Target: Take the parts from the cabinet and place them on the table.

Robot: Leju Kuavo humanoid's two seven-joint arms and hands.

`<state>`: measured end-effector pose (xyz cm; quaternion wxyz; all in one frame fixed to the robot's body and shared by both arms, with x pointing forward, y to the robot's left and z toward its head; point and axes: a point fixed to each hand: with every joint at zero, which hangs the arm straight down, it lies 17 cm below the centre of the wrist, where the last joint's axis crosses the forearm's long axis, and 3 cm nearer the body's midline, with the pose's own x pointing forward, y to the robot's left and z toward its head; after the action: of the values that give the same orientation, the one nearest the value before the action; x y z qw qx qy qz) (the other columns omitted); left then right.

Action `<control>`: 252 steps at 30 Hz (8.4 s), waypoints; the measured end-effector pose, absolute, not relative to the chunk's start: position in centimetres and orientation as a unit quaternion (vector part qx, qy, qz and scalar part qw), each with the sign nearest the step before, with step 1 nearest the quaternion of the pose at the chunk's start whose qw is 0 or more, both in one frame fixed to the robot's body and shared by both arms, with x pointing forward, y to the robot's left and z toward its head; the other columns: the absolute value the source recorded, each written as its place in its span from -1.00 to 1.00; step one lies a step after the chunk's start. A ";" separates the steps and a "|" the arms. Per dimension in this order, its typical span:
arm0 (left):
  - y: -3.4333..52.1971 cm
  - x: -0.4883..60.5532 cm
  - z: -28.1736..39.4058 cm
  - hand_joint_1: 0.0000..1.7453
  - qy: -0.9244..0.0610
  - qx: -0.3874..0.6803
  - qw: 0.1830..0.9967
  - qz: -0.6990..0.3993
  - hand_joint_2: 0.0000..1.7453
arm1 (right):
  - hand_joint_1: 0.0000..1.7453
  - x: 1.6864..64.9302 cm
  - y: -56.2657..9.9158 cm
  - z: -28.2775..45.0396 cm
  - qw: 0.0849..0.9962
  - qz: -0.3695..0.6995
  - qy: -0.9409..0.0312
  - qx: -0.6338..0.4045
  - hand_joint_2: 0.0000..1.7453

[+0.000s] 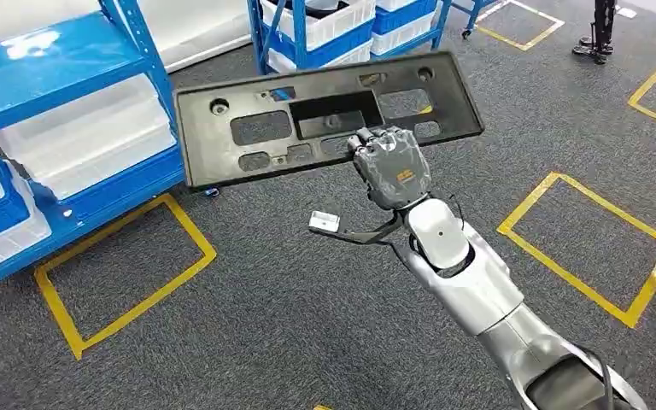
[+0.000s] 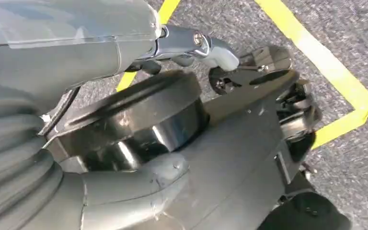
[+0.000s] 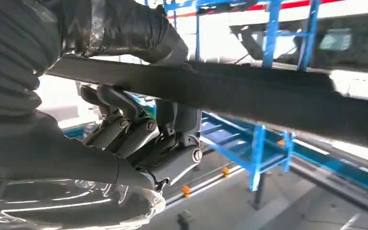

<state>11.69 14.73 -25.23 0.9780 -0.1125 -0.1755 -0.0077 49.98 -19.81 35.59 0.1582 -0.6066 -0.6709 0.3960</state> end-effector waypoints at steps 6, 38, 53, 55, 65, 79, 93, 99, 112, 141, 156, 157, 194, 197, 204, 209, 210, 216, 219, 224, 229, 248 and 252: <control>15.8 12.0 -25.3 -1.00 -0.183 -0.111 0.977 -0.007 1.00 | 1.00 50.2 -19.2 35.4 0.162 0.398 -0.673 -0.602 1.00; 14.1 10.8 -25.3 -1.00 -0.189 -0.099 0.976 -0.053 1.00 | 1.00 40.8 -33.4 32.1 0.184 0.389 -0.636 -0.641 1.00; 13.1 10.6 -25.1 -1.00 -0.183 -0.107 0.976 -0.048 1.00 | 1.00 41.5 -33.6 33.7 0.173 0.389 -0.628 -0.652 1.00; 13.1 10.6 -25.1 -1.00 -0.183 -0.107 0.976 -0.047 1.00 | 1.00 41.8 -33.8 33.8 0.177 0.390 -0.625 -0.653 1.00; 13.5 10.5 -25.3 -1.00 -0.183 -0.101 0.977 -0.046 1.00 | 1.00 43.0 -37.4 37.6 0.175 0.390 -0.603 -0.673 1.00; 13.7 10.3 -25.3 -1.00 -0.184 -0.098 0.977 -0.039 1.00 | 1.00 42.4 -48.2 49.9 0.183 0.374 -0.541 -0.731 1.00; 13.5 10.1 -25.3 -1.00 -0.184 -0.102 0.977 -0.013 1.00 | 1.00 37.6 -58.3 57.5 0.198 0.362 -0.441 -0.797 1.00; 13.5 10.4 -25.2 -1.00 -0.190 -0.101 0.976 -0.007 1.00 | 1.00 36.7 -60.4 58.2 0.215 0.364 -0.410 -0.808 1.00; 13.3 10.5 -25.1 -1.00 -0.188 -0.104 0.977 0.000 1.00 | 1.00 36.1 -64.7 56.4 0.262 0.363 -0.377 -0.811 1.00; 13.4 10.3 -25.2 -1.00 -0.184 -0.104 0.977 -0.005 1.00 | 1.00 33.3 -71.9 44.0 0.385 0.355 -0.316 -0.791 1.00; 13.4 10.3 -25.2 -1.00 -0.183 -0.108 0.977 -0.002 1.00 | 1.00 34.9 -73.7 36.9 0.441 0.363 -0.284 -0.770 1.00; 13.4 10.4 -25.2 -1.00 -0.183 -0.108 0.977 -0.002 1.00 | 1.00 35.3 -74.0 36.3 0.447 0.361 -0.281 -0.769 1.00; 16.0 9.7 -25.8 -1.00 -0.160 -0.107 0.981 0.036 -1.00 | -1.00 45.4 -68.5 21.2 0.530 0.363 -0.344 -0.685 -1.00; 16.1 9.7 -25.8 -1.00 -0.160 -0.107 0.981 0.037 -1.00 | -1.00 45.8 -68.3 21.9 0.517 0.363 -0.344 -0.695 -1.00; 16.3 9.9 -25.8 -1.00 -0.165 -0.105 0.980 0.041 -1.00 | -1.00 47.3 -64.7 26.7 0.459 0.353 -0.390 -0.716 -1.00; 16.4 9.9 -25.8 -1.00 -0.167 -0.101 0.980 0.040 -1.00 | -1.00 48.1 -61.6 29.8 0.428 0.345 -0.432 -0.715 -1.00; 16.5 9.9 -25.9 -1.00 -0.167 -0.097 0.980 0.037 -1.00 | -1.00 48.3 -60.5 30.4 0.422 0.342 -0.456 -0.705 -1.00; 16.4 10.1 -25.8 -1.00 -0.173 -0.092 0.980 0.035 -1.00 | -1.00 49.3 -48.8 34.7 0.388 0.360 -0.591 -0.610 -1.00; 16.0 10.4 -25.7 -1.00 -0.180 -0.094 0.979 0.035 -1.00 | -1.00 49.4 -40.7 35.8 0.356 0.396 -0.645 -0.548 -1.00; 15.5 10.4 -25.6 -1.00 -0.182 -0.097 0.978 0.036 -1.00 | -1.00 47.7 -32.3 37.6 0.288 0.419 -0.701 -0.499 -1.00; 14.9 10.5 -25.4 -1.00 -0.184 -0.097 0.978 0.035 -1.00 | -1.00 45.1 -25.7 37.8 0.225 0.440 -0.732 -0.469 -1.00; 13.7 10.0 -25.5 -1.00 -0.168 -0.092 0.981 0.028 -1.00 | -1.00 32.8 -9.5 25.8 0.213 0.462 -0.820 -0.262 1.00; 13.8 10.1 -25.5 -1.00 -0.167 -0.090 0.981 0.029 -1.00 | -1.00 31.7 -7.7 21.8 0.261 0.459 -0.822 -0.213 1.00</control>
<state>10.10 13.85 -25.50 0.9813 -0.0901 -0.1673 0.0295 31.72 -7.69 21.82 0.2614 -0.2134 -0.8217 0.4592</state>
